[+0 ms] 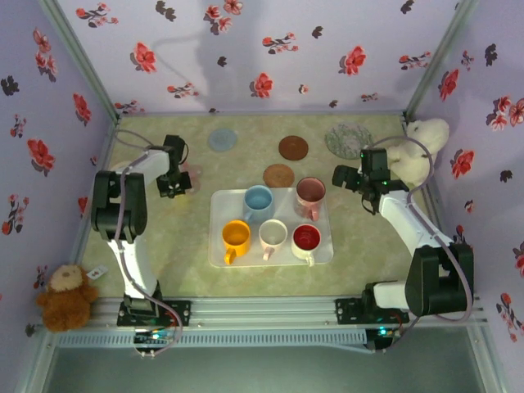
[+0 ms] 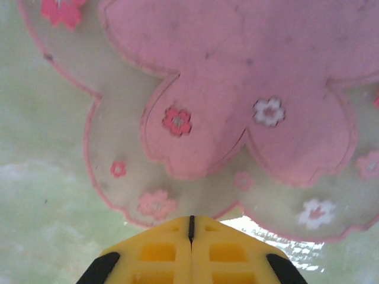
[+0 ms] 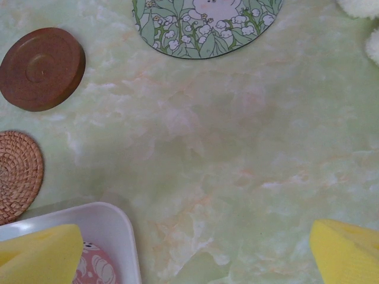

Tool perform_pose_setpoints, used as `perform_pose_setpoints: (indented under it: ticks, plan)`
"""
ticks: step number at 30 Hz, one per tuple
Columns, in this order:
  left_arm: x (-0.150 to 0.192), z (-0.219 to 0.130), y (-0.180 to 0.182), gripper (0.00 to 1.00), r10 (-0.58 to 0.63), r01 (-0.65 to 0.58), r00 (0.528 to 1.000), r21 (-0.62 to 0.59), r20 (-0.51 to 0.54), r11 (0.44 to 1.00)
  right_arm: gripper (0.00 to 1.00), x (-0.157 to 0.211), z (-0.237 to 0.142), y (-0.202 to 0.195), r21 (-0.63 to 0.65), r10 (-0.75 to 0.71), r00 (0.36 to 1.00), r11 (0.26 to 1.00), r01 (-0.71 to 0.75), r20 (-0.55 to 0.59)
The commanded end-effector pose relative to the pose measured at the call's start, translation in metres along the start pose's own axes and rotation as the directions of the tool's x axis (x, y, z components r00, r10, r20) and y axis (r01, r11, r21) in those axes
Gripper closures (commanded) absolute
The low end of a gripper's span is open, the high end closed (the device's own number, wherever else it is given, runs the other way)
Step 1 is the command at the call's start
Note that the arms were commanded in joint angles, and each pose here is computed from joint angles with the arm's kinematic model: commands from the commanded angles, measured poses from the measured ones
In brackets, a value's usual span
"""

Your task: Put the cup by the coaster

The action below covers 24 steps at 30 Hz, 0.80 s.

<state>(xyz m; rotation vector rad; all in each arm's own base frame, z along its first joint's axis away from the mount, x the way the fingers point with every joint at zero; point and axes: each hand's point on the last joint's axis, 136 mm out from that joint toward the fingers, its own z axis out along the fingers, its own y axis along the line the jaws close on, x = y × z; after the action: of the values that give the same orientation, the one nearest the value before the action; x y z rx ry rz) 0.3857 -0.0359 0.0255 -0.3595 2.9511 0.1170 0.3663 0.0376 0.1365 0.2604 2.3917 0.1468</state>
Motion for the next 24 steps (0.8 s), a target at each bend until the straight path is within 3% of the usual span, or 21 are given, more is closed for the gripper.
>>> perform_pose_setpoints:
  ticks: [1, 11, 24]
  plan:
    - [0.012, -0.012, 0.006, 1.0, 0.017, -0.017, 1.0, 0.007, -0.021, 1.0, 0.01, -0.018, -0.002, 0.008, -0.014, 0.011, 0.999, 1.0, -0.01, 0.046]
    - [0.012, 0.012, 0.01, 1.0, 0.034, -0.037, 0.996, -0.04, -0.081, 0.999, 0.01, -0.021, -0.006, 0.007, 0.003, -0.005, 0.999, 1.0, 0.004, 0.053]
    - [-0.025, 0.021, 0.003, 1.0, 0.052, -0.054, 0.998, -0.05, -0.04, 0.997, 0.01, -0.022, -0.008, 0.007, 0.005, -0.006, 0.998, 1.0, 0.005, 0.057]
